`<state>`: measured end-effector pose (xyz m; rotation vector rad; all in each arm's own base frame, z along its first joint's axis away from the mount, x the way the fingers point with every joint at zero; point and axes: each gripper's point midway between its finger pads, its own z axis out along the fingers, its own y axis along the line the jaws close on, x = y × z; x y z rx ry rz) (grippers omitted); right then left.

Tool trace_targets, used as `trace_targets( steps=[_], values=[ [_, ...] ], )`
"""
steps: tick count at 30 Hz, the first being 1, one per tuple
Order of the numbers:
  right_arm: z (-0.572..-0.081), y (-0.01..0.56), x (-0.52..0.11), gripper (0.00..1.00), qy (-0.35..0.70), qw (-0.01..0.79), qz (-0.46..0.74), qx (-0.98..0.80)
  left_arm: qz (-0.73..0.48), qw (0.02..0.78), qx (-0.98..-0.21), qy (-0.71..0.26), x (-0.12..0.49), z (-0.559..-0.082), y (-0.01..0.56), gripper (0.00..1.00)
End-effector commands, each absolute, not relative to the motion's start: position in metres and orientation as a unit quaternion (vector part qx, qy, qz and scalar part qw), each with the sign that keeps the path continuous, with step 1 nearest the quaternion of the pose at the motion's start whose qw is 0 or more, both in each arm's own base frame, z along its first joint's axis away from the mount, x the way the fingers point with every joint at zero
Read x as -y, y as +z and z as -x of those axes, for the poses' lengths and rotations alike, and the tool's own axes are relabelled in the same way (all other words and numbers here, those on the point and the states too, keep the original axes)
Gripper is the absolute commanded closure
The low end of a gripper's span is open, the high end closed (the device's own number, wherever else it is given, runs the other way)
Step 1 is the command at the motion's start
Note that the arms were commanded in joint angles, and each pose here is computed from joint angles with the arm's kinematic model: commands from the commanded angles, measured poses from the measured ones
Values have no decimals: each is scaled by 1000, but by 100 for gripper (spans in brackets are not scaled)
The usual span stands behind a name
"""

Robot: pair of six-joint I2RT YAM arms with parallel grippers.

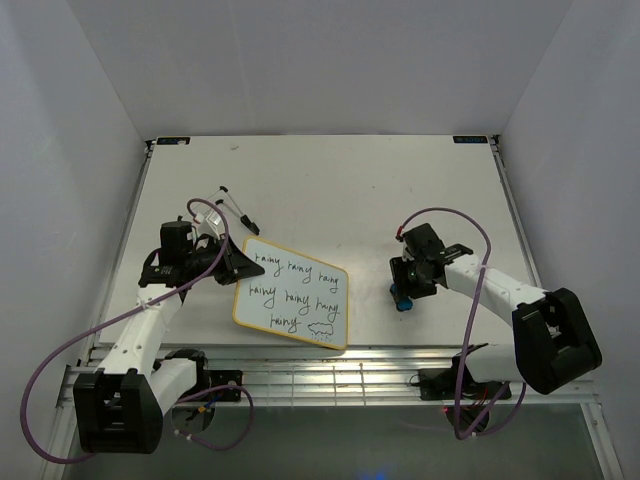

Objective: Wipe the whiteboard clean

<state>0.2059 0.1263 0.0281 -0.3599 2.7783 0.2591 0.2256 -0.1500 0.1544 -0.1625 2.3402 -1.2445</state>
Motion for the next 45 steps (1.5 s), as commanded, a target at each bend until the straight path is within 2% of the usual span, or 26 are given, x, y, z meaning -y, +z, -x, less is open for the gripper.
trace_targets(
  steps=[1,5,10,13,20,25,27,32,37,45],
  values=[
    [-222,32,-128,49,74,195,133,-969,37,269,-855,-442,147,-229,156,100],
    [-222,31,-132,66,75,193,138,-968,48,260,-860,-437,146,-229,149,100],
    [-223,36,-138,74,92,203,143,-964,46,266,-861,-431,145,-234,149,100],
    [-226,46,-140,84,100,221,141,-960,44,276,-859,-429,144,-237,150,100],
    [-231,86,-147,87,130,273,141,-942,28,283,-852,-439,147,-238,154,100],
    [-225,122,-181,90,231,301,170,-909,26,299,-849,-434,145,-237,158,100],
    [-217,133,-201,91,288,295,186,-892,25,301,-849,-435,145,-237,158,100],
    [-207,182,-266,92,385,339,255,-819,28,293,-851,-435,145,-237,153,100],
    [-197,213,-323,92,405,386,317,-765,28,290,-850,-439,147,-235,151,100],
    [-210,223,-392,92,397,389,397,-731,17,285,-844,-454,151,-232,152,100]
  ],
)
